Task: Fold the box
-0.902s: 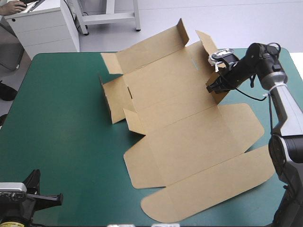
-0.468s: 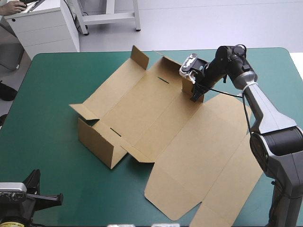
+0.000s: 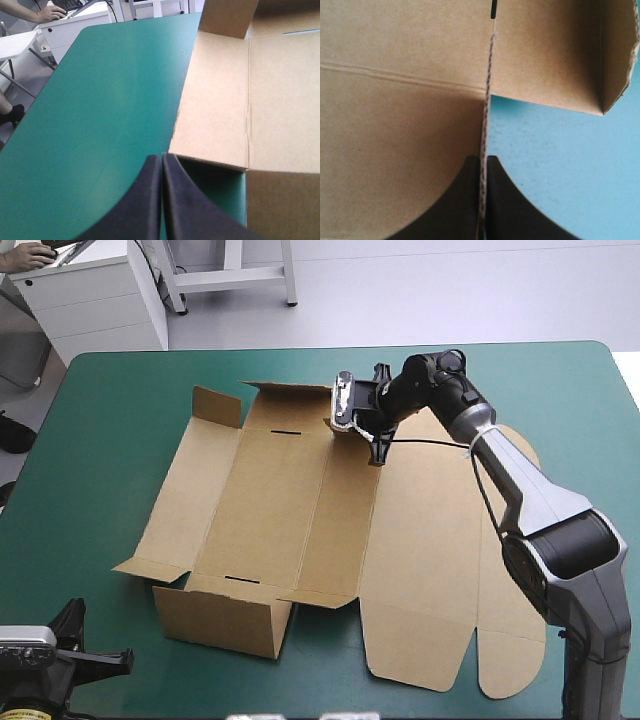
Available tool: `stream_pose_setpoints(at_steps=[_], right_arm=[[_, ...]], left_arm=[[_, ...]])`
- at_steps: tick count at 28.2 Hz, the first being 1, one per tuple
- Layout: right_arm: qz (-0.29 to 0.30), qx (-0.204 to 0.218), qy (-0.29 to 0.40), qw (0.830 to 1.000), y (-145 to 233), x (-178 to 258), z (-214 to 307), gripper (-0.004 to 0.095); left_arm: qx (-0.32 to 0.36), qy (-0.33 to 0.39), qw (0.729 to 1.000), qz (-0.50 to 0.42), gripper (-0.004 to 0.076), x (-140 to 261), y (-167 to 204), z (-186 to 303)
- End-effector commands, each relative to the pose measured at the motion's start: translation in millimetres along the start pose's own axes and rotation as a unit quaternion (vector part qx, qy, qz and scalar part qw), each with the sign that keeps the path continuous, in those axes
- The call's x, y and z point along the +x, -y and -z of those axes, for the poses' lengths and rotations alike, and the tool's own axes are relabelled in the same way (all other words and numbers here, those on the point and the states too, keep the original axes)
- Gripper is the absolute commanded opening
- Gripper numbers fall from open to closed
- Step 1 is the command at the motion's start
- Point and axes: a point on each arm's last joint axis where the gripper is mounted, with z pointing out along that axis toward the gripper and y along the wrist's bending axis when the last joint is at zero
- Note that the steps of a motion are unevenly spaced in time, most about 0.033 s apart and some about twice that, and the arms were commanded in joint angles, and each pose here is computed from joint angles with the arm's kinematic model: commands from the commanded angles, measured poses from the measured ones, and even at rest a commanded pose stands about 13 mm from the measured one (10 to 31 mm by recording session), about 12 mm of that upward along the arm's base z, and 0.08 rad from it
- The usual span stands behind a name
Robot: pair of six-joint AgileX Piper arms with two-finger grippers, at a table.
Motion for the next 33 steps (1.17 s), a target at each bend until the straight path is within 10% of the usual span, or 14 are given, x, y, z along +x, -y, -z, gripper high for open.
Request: stream_pose_setpoints(at_steps=[1, 16, 26, 30, 33], right_arm=[[0.025, 0.051, 0.042, 0.998, 6.0, -24.0, 26.3, -0.002], [0.091, 0.024, 0.063, 0.994, -8.0, -42.2, 3.7, 0.0027], [0.044, 0.039, 0.073, 0.996, -4.7, -48.1, 19.2, 0.0677], [-0.101, 0.032, 0.081, 0.991, -4.8, -52.4, 39.6, 0.0568], [-0.226, 0.041, 0.05, 0.972, -3.8, -46.8, 47.4, 0.016]], left_arm=[[0.003, 0.038, 0.999, 0.001, -0.001, -13.7, -0.1, 1.1], [0.003, 0.038, 0.999, 0.001, -0.001, -13.7, -0.1, 1.1], [0.003, 0.038, 0.999, 0.001, -0.001, -13.7, -0.1, 1.1], [0.003, 0.041, 0.999, 0.001, -0.001, -14.2, -0.1, 1.2], [0.002, 0.042, 0.999, 0.001, -0.001, -14.0, -0.2, 0.8]])
